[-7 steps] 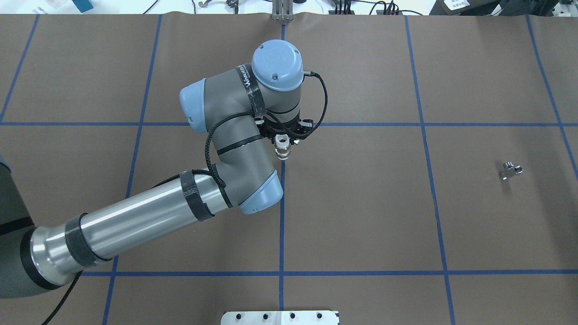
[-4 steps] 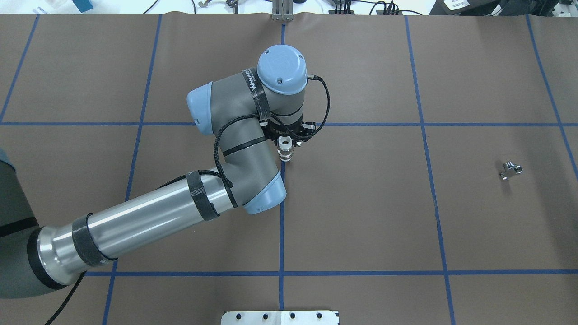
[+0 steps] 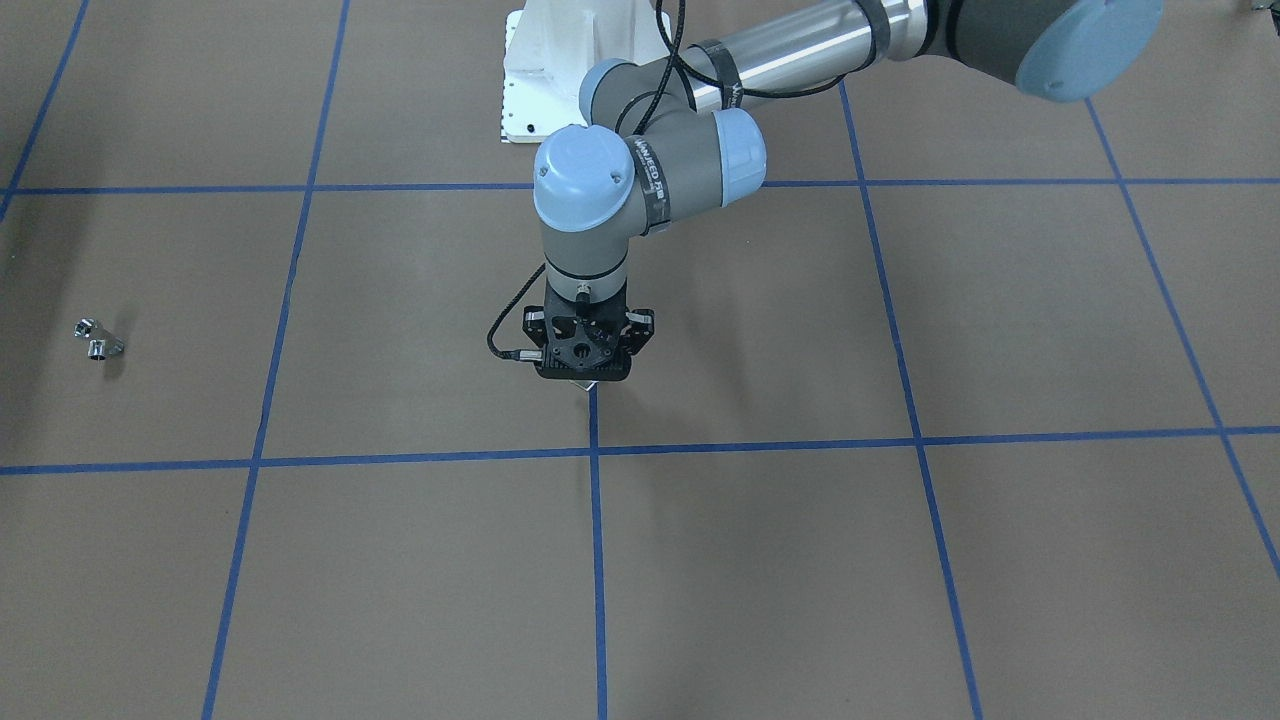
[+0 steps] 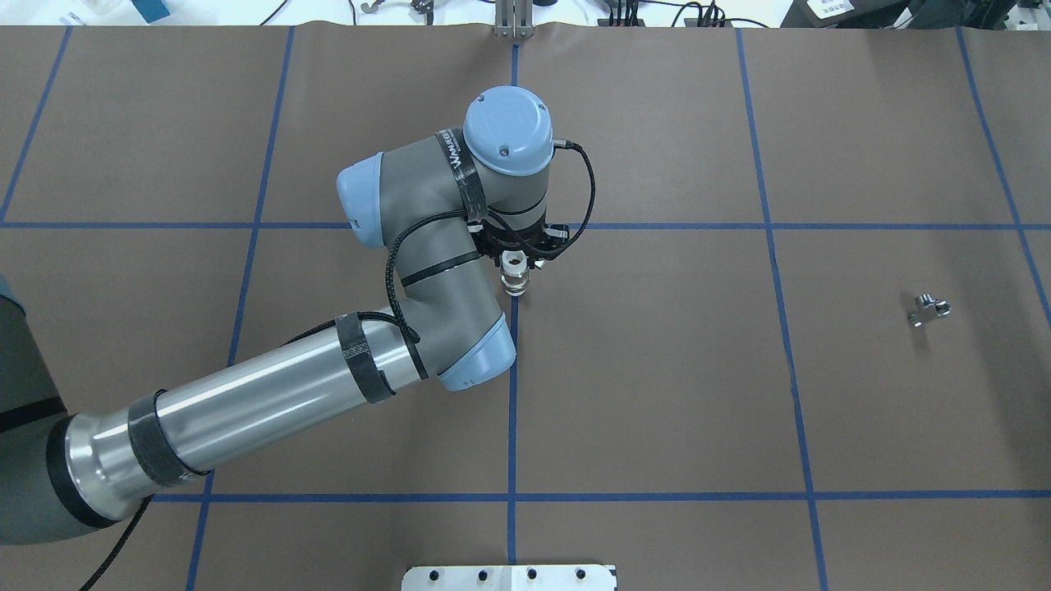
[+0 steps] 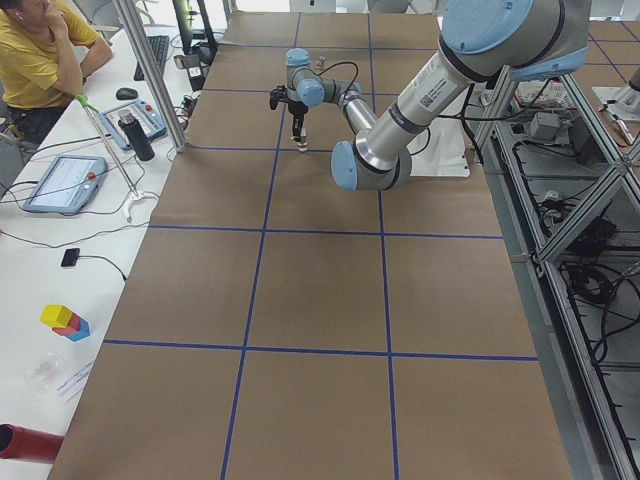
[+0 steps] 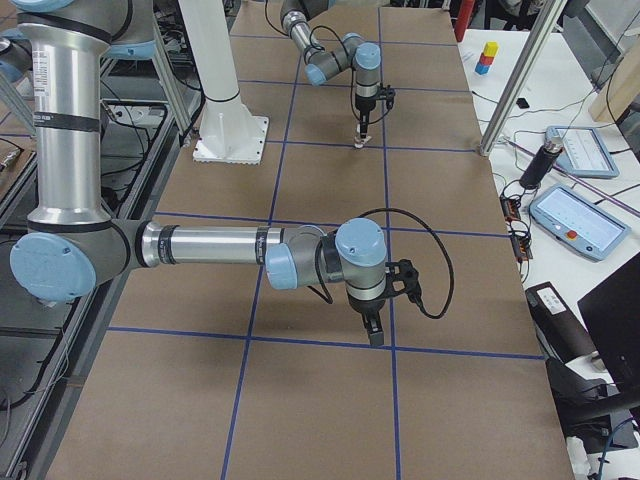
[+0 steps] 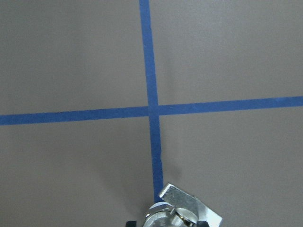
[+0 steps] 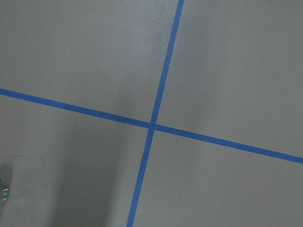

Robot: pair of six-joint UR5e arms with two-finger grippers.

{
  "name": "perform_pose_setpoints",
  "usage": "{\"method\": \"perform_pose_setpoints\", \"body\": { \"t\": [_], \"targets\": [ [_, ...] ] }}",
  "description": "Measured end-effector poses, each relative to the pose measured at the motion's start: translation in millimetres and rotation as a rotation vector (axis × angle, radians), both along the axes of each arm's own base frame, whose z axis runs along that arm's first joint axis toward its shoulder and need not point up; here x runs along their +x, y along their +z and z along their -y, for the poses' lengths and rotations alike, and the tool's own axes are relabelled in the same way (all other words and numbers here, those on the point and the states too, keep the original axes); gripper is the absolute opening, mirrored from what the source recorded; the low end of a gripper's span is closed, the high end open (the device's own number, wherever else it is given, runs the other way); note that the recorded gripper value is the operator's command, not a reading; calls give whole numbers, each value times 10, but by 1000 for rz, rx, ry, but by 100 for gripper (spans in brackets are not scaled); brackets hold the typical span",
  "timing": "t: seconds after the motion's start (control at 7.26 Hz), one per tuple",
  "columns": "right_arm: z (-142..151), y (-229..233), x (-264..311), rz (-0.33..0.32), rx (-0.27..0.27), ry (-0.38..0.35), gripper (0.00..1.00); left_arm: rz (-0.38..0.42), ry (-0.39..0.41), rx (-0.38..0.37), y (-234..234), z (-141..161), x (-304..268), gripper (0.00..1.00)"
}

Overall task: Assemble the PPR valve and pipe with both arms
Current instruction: 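Carry the valve fitting with the left gripper to the table center, then open the left gripper, release the valve upright, and withdraw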

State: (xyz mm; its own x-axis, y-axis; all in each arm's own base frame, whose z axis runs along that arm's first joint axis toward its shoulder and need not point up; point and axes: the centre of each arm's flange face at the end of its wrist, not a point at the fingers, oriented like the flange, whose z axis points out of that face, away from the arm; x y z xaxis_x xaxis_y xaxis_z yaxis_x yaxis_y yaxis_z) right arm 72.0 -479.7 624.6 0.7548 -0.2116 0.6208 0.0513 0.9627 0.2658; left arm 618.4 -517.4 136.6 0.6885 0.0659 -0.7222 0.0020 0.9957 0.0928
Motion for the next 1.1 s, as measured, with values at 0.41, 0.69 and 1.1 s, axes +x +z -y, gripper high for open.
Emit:
{"method": "perform_pose_setpoints", "body": {
  "t": [0.41,0.69,1.1],
  "targets": [
    [1,0,-5,0,0,-1,100,-5,2,5,-12,-10,-18,99],
    [3,-7,-9,1,2,-2,100,-26,8,38,-141,-6,-204,100],
    [12,-67,-60,19,-3,7,100,6,53,136,58,-200,-1273,100]
  ]
}}
